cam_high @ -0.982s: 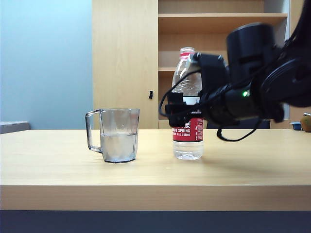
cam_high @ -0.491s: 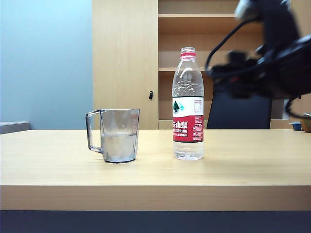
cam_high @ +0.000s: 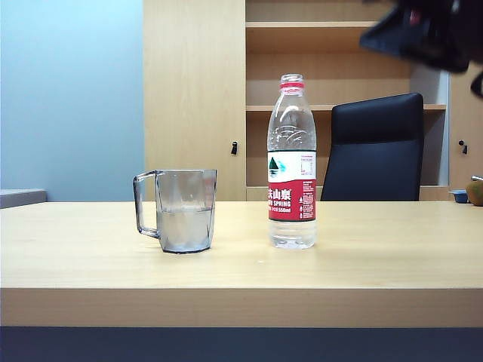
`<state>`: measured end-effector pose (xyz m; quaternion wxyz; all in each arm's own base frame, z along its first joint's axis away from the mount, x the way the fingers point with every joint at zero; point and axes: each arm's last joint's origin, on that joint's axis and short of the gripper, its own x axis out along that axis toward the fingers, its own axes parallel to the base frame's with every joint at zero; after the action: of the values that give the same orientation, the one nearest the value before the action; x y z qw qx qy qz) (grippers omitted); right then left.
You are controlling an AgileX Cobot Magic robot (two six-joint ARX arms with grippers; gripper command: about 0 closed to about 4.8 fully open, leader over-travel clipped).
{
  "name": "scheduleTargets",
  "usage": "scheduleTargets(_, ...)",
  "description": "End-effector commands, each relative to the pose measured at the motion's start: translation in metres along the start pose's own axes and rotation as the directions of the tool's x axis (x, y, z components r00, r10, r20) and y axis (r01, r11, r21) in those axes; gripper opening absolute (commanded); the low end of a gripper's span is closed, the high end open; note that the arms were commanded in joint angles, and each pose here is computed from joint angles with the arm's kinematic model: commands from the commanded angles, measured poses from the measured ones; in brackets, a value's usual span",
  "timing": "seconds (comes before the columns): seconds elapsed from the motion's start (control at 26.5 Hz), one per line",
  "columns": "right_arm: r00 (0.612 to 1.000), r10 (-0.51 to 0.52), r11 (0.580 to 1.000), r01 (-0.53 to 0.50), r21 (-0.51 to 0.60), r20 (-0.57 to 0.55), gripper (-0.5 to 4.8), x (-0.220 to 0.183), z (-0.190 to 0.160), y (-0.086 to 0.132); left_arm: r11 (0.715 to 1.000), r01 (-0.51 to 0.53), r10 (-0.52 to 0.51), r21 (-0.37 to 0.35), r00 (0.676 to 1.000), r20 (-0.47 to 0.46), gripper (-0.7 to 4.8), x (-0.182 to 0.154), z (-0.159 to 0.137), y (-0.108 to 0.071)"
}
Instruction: Pick up the mineral water bottle on the table and pour water into the mug until it's half full.
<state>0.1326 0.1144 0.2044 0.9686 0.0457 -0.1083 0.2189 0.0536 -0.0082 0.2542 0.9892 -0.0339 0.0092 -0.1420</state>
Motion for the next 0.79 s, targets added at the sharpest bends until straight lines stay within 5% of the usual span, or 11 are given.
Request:
scheduleTargets(0.04, 0.997, 0.055, 0.998, -0.057, 0.033, 0.055, -0.08, -0.004, 0.009, 0.009, 1.0, 0.001, -0.001, 0.011, 1.0, 0.015, -0.06, 0.011, -0.015, 0.004)
scheduleTargets(0.34, 0.983, 0.181, 0.981, -0.183, 0.058, 0.039, -0.08, -0.014, 0.01, 0.029, 0.997, -0.075, 0.076, -0.026, 0.997, 0.01, -0.06, 0.033, -0.061, 0.016)
scheduleTargets(0.53, 0.972, 0.199, 0.98, -0.199, 0.008, -0.123, -0.08, -0.015, -0.007, 0.031, 0.981, -0.191, 0.19, -0.043, 0.981, -0.024, -0.06, 0.04, -0.089, 0.023)
scheduleTargets(0.79, 0.948, 0.197, 0.977, -0.21, -0.029, -0.251, -0.08, -0.018, -0.02, 0.031, 0.977, -0.205, 0.198, -0.05, 0.973, -0.115, -0.06, 0.04, -0.1, 0.024)
